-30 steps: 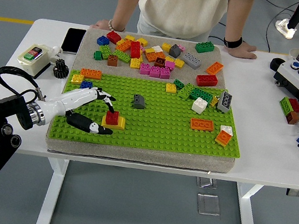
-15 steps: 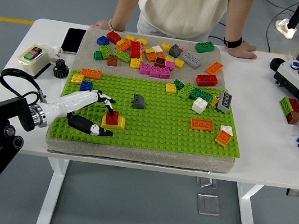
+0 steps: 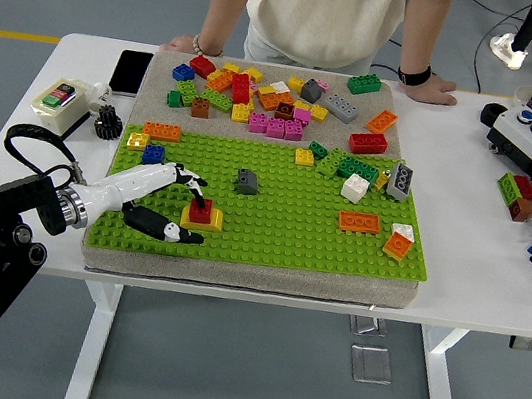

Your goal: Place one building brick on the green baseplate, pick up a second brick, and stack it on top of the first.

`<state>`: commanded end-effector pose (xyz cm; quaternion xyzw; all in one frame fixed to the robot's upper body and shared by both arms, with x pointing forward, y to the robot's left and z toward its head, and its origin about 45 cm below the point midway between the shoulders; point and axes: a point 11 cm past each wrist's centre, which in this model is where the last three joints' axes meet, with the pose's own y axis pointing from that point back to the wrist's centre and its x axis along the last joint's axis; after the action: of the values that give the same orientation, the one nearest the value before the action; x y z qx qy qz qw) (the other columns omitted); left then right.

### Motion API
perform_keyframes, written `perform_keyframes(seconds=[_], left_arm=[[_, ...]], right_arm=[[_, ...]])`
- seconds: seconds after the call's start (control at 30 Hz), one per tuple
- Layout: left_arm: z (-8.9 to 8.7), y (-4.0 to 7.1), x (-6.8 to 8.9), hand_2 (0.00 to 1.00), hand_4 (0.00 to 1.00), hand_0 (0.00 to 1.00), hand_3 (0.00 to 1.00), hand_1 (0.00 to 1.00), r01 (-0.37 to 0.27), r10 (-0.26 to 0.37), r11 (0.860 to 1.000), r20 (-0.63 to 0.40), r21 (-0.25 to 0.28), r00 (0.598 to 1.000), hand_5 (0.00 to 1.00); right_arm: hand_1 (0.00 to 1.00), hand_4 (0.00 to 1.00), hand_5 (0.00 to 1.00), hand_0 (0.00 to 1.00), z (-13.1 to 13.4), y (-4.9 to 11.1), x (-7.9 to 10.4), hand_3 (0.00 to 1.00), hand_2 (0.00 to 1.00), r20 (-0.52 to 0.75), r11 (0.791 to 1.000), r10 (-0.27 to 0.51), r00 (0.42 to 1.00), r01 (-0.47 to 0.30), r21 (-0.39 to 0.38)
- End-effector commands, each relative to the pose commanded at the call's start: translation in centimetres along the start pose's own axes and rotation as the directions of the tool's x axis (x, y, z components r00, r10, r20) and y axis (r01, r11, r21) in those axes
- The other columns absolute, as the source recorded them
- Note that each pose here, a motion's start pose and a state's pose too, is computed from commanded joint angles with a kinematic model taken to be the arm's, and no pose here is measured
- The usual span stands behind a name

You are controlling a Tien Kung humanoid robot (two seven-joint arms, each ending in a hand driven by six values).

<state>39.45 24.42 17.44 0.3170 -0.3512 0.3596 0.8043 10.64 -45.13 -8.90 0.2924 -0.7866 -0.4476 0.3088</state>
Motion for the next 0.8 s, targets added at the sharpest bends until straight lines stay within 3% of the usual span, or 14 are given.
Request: perform_keyframes(seconds=[0.8], left_arm=[[-0.54,-0.48,-0.97,0.876,0.998,0.998,0.583,0.916,0.017,-0.017,1.000,0.004,0.023,1.000,0.535]], right_arm=[[0.637,0.921,0.480,0.729,0.09,0.01,-0.05,0.621,0.687,-0.005,1.000,0.000,1.000,0.000,-0.001]])
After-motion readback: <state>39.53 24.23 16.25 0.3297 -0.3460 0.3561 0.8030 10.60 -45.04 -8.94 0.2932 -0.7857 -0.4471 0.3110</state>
